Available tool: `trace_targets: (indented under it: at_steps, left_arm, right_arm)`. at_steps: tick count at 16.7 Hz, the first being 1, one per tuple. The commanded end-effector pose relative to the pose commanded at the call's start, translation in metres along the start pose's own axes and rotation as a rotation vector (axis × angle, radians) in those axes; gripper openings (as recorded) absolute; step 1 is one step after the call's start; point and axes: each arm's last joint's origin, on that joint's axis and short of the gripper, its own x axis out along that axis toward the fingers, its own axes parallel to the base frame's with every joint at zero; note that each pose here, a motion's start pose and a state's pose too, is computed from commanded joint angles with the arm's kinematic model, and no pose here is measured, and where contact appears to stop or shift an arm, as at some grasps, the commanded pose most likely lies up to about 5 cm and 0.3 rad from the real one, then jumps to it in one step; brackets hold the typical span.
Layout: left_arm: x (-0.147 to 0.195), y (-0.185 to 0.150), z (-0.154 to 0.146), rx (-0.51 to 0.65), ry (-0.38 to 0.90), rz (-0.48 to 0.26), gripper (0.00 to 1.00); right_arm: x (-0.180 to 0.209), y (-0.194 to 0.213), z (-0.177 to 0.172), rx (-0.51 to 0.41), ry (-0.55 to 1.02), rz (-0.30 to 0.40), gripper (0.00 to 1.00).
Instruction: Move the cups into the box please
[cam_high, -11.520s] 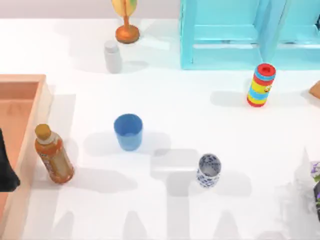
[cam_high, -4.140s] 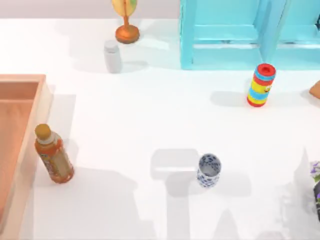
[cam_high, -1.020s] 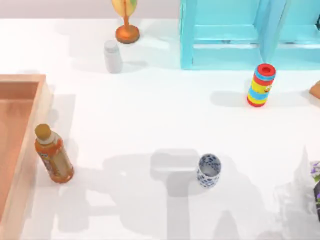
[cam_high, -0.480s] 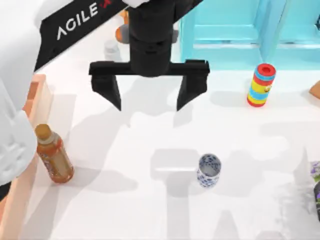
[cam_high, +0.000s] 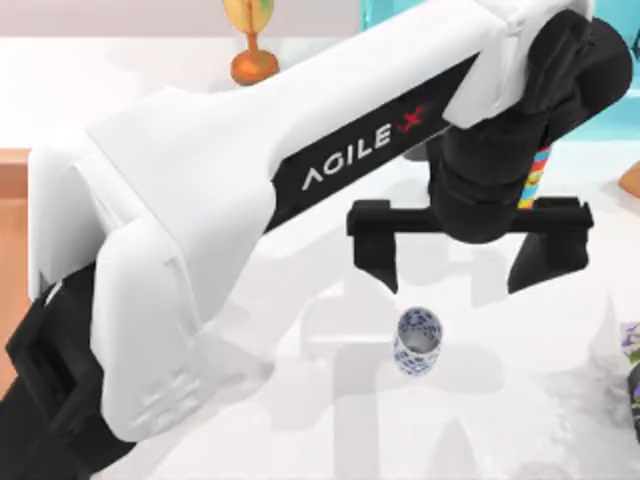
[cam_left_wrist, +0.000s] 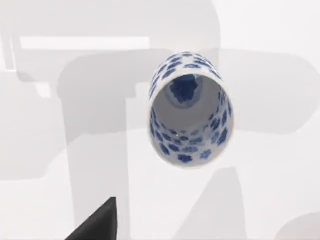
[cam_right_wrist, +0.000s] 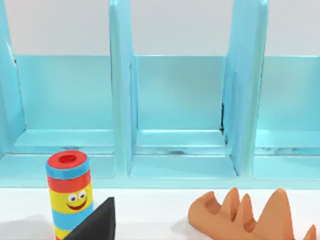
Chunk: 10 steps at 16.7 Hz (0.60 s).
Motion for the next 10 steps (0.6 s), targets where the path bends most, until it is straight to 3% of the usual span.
trace_targets:
  at_steps: [6,10]
  left_arm:
    - [0.008,0.0,0.002,0.0,-0.001,-0.002,1.0]
    - [0.051,-0.003,0.004,0.0,0.0,0.0,1.0]
  right_arm:
    - [0.0,0.0,0.0,0.0,0.0,0.0,1.0]
    - [0.0,0.0,0.0,0.0,0.0,0.0,1.0]
